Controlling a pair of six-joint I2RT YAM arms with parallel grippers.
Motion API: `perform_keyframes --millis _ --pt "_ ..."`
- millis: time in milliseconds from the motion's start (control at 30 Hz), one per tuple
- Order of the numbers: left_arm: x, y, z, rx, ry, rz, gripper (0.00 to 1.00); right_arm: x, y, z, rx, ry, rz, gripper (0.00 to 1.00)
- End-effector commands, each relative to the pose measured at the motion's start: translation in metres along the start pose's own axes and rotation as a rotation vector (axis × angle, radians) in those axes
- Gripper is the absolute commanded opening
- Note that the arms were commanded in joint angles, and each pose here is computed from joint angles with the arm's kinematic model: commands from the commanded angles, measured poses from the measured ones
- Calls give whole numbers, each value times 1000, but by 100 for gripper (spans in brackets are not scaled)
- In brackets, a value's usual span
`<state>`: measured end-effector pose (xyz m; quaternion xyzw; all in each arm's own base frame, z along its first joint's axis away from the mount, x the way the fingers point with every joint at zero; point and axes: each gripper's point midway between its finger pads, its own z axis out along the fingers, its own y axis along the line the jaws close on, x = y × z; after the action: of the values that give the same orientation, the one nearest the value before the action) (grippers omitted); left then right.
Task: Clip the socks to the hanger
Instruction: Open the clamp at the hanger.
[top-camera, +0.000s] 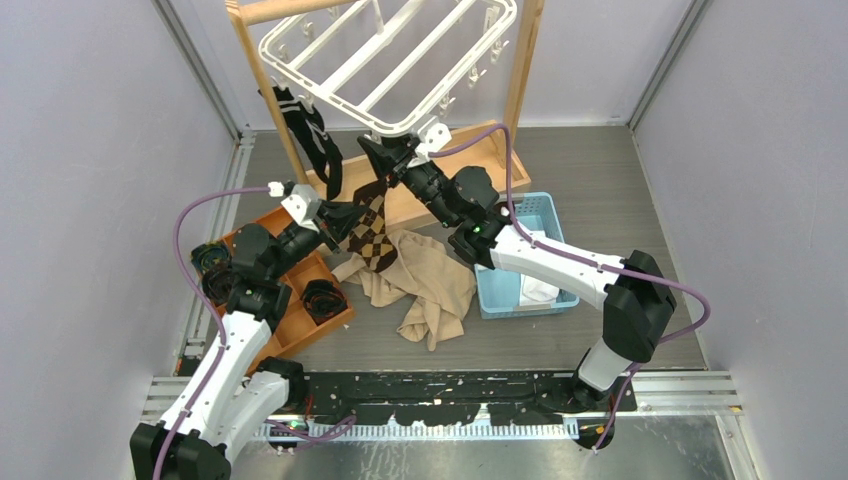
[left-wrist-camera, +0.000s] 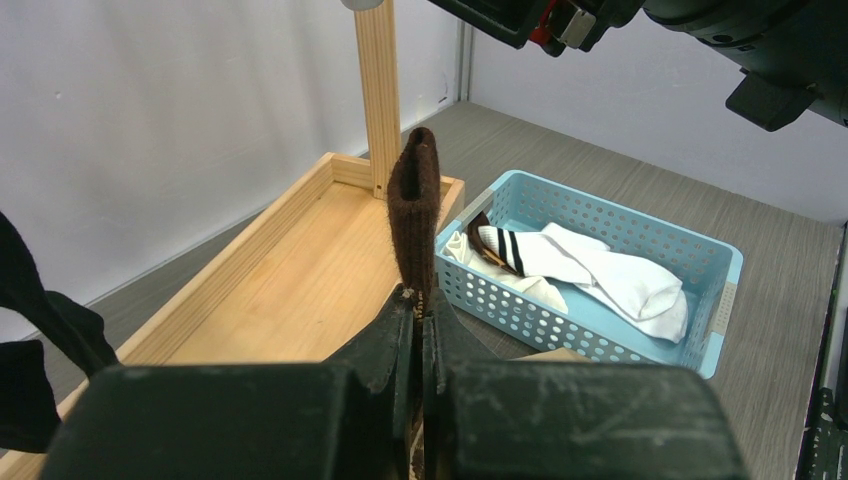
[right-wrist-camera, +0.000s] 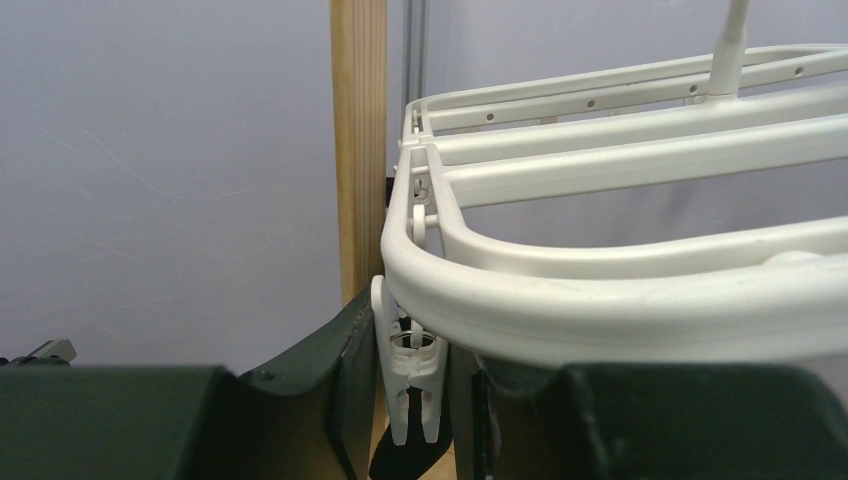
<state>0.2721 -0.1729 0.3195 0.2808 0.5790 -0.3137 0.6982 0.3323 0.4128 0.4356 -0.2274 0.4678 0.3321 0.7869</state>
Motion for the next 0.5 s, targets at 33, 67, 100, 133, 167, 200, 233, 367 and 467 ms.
perform_keyframes --millis 33,67,100,133,167,200,233,367,467 --pt "-14 0 2 3 -38 44 0 -40 -3 6 21 -99 24 34" --pt "-14 0 2 2 -39 43 0 -41 -3 6 23 -99 25 37" --pt "-15 0 2 2 -40 43 0 -40 -4 6 25 -98 25 40" --pt "-15 0 2 2 -40 42 0 -40 -4 6 28 -97 24 43" --pt "-15 0 2 2 -41 42 0 -40 -4 6 29 -99 25 44" --pt "-15 0 2 2 -41 41 0 -41 -5 6 31 -101 24 45" --pt "-15 0 2 2 -41 41 0 -41 -5 6 31 -102 23 47" --pt "-17 0 2 4 -45 42 0 -43 -5 6 34 -111 24 54" --pt "-17 0 2 4 -44 41 0 -45 -6 6 36 -117 23 57"
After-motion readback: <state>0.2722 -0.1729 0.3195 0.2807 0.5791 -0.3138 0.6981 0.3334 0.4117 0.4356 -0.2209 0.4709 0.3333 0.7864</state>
